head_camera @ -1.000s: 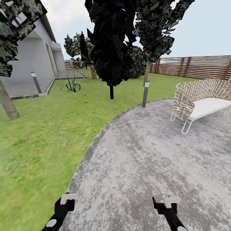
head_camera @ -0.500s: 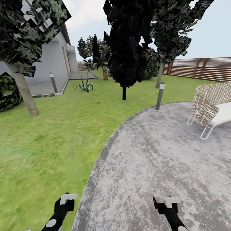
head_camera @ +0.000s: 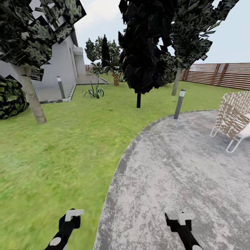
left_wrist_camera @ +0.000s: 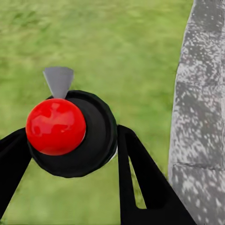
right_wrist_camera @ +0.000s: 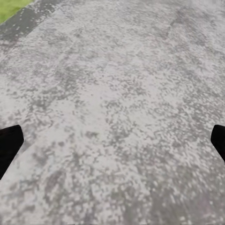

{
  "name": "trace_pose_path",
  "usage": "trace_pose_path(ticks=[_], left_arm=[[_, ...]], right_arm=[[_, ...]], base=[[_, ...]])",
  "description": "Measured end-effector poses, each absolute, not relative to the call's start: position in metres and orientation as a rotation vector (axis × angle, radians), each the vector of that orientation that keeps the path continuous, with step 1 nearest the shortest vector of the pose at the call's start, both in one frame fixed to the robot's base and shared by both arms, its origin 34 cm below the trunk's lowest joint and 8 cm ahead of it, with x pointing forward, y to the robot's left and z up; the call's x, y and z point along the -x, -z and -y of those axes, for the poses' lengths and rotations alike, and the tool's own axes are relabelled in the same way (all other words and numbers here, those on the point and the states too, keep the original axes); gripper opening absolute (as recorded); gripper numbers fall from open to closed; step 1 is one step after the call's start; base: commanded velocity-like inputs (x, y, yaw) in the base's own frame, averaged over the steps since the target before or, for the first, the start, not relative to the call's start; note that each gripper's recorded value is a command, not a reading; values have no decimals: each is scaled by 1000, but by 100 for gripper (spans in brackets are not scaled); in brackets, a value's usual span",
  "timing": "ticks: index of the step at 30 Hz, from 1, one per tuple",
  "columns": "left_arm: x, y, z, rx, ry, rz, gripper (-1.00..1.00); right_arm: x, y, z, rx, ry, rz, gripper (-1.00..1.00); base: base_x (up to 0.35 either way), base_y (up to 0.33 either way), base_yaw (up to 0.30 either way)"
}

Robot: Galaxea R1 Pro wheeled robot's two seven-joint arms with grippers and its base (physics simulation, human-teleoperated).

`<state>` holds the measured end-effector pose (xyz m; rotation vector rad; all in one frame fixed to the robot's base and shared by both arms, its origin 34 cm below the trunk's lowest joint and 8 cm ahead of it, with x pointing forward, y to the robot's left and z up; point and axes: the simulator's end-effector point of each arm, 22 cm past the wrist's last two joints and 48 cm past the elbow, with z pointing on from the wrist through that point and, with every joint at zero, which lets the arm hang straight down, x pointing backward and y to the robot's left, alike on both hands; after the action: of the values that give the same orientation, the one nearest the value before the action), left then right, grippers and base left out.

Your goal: In the garden, pick up the pesticide atomizer on the floor and spray pesticide onto both trees until each tree trunk is fully covered.

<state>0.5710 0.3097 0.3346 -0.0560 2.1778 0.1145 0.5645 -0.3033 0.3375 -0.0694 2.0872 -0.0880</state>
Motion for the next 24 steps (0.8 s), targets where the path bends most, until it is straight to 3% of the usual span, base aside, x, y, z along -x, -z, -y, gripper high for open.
trace_pose_path(ticks=[24], left_arm=[[-571, -335, -310, 59, -114, -2178, -100]], right_arm=[[-564, -337, 302, 70, 89, -2087, 100]], base=[[135, 306, 273]])
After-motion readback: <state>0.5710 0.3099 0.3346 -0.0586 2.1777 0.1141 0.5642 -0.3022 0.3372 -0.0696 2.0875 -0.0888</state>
